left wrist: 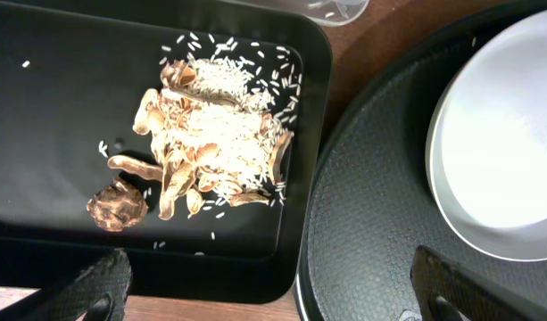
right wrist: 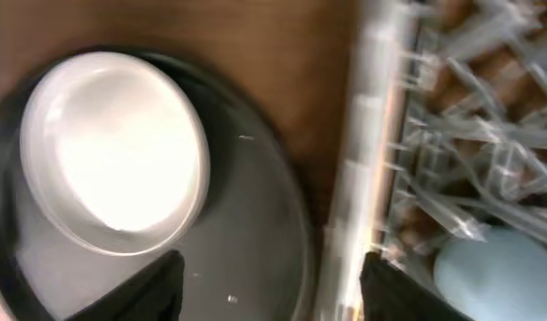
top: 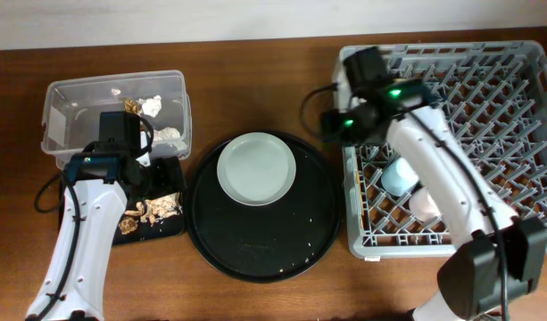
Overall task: Sort waste into correct bins and load items into the dishwasher rack
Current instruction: 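Grasp the grey plate with the right gripper and stand it in the rack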
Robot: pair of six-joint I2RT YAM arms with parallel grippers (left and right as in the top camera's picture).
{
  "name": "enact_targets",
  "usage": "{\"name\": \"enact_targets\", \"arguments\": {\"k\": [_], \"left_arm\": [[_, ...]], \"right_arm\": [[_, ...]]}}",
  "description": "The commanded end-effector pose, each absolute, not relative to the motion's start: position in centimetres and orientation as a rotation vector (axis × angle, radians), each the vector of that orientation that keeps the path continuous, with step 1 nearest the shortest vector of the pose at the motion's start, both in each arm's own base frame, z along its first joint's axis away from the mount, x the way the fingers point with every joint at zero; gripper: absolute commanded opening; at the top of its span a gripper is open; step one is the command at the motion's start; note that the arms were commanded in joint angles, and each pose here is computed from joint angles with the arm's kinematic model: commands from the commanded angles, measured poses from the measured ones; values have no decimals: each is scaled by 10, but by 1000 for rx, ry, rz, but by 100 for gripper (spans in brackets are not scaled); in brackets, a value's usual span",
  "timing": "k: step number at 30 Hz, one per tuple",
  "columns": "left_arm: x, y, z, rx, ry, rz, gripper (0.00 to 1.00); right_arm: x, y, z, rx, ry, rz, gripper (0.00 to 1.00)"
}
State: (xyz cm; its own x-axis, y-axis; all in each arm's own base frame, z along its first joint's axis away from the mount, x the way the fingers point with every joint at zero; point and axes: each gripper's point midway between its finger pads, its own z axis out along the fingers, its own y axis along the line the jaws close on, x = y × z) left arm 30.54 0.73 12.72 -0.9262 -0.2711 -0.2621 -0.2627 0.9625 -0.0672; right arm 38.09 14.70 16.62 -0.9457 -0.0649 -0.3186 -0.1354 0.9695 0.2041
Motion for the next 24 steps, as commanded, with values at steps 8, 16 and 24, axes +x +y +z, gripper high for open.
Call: {"name": "enact_targets", "arguments": {"k": [8, 16, 24], "left_arm": [[306, 8, 132, -408, 2822, -54, 99], [306, 8, 132, -408, 2823, -54, 99], [306, 8, 133, -408, 2820, -54, 99]], "right_arm": [[352, 223, 23, -176, 3136, 225, 67], [343, 220, 19, -150, 3176, 174, 4], [382, 52, 274, 241, 2350, -459, 4]]}}
